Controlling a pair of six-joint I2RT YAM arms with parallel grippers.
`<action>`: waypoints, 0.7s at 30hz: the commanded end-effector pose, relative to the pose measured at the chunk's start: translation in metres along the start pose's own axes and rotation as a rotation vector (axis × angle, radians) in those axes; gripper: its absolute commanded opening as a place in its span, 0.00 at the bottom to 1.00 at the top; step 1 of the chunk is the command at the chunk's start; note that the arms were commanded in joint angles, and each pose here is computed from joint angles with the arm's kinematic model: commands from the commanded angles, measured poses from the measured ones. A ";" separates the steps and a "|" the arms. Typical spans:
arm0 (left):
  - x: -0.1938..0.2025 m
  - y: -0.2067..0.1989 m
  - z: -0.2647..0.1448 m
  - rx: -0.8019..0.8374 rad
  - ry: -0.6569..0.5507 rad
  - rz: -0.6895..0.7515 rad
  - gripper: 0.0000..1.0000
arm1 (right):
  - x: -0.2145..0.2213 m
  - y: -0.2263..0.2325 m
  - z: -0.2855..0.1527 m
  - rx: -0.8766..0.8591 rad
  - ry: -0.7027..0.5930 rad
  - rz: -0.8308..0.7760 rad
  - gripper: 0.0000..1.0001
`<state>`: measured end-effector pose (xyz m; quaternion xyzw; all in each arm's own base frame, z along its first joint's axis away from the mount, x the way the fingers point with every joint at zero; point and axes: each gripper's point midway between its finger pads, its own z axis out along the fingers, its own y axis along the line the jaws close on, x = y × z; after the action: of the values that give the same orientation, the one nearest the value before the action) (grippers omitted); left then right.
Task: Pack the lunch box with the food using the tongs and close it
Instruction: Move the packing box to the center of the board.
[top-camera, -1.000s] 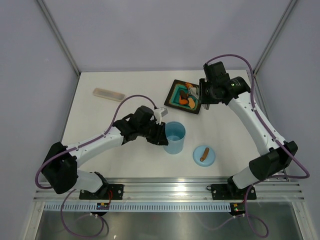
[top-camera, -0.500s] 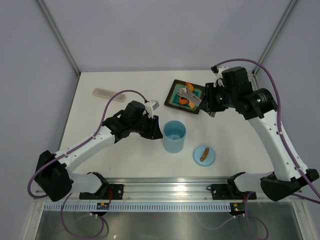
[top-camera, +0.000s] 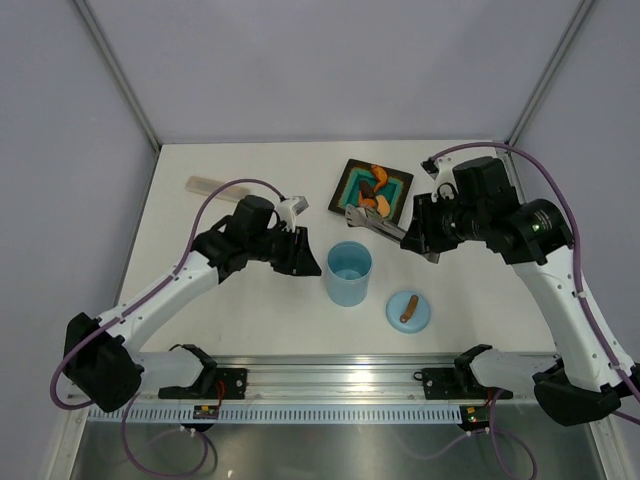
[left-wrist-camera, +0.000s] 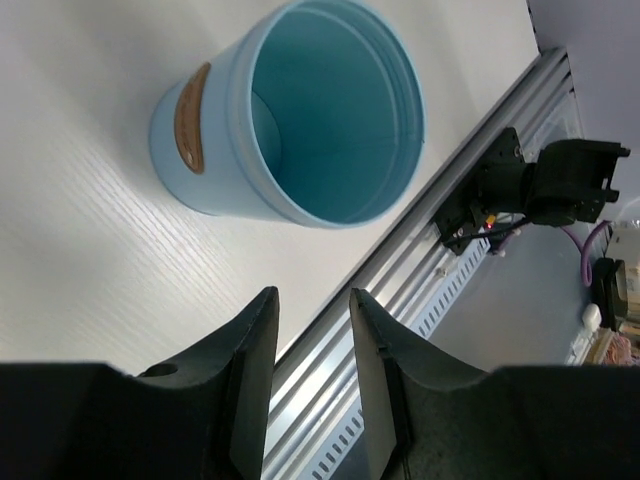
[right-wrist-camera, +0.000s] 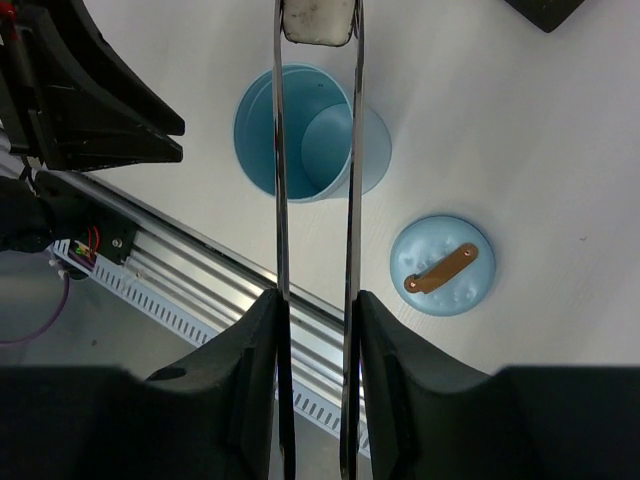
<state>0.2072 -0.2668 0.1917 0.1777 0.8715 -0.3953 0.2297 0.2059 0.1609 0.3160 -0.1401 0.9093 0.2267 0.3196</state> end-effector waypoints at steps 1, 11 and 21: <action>0.019 -0.025 -0.013 0.122 0.034 0.024 0.38 | 0.002 0.015 -0.016 -0.075 -0.036 -0.050 0.20; 0.054 -0.066 0.007 0.235 0.094 0.093 0.36 | -0.024 -0.030 -0.032 0.210 -0.199 0.061 0.20; 0.064 -0.085 0.063 0.058 0.025 0.258 0.34 | -0.040 -0.081 -0.042 0.535 -0.312 0.247 0.19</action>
<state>0.1007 -0.3310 0.1470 0.3124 0.8508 -0.3866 0.1708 0.2304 0.0924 0.3264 0.0251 0.9102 0.0729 0.4069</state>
